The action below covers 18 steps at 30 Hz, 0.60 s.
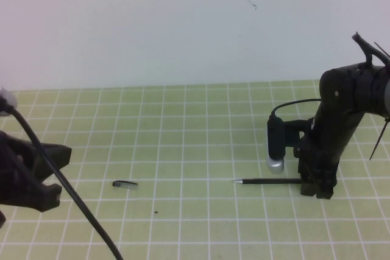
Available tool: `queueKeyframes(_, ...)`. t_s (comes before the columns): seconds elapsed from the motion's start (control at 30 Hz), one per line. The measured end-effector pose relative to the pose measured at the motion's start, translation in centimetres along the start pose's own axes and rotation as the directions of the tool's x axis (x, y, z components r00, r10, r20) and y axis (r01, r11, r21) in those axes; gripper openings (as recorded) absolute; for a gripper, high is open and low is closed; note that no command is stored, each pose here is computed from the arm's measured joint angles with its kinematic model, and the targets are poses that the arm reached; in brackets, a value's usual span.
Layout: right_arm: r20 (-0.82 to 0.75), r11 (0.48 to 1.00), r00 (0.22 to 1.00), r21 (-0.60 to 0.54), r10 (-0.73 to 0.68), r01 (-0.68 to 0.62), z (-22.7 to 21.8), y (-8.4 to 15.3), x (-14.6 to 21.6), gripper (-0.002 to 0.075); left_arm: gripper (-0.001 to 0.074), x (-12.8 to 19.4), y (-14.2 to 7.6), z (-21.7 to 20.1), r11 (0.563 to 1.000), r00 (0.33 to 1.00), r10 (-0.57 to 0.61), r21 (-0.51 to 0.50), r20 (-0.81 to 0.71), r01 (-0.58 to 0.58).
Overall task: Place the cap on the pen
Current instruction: Put the cap on the pen
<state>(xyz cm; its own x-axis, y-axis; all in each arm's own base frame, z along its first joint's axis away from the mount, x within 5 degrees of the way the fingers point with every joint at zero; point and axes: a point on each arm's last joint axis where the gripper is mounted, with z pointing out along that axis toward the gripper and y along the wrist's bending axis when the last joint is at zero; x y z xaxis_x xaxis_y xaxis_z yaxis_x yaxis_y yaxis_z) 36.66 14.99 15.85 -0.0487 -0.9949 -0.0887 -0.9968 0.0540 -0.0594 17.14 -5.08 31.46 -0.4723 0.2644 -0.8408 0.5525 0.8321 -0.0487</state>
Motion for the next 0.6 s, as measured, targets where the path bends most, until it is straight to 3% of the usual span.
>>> queueKeyframes(0.27,0.000,1.000,1.000,-0.004,0.004,-0.004,0.0,0.0,0.0,0.0300,0.0001,-0.1,0.1,0.0,1.000,1.000,-0.004,-0.012,0.011,0.004)
queueKeyframes(0.6,0.018,0.999,0.999,-0.002,0.040,-0.040,0.0,0.0,-0.2,0.0285,0.0001,1.6,0.1,0.8,0.999,0.999,-0.038,-0.009,-0.025,0.038)
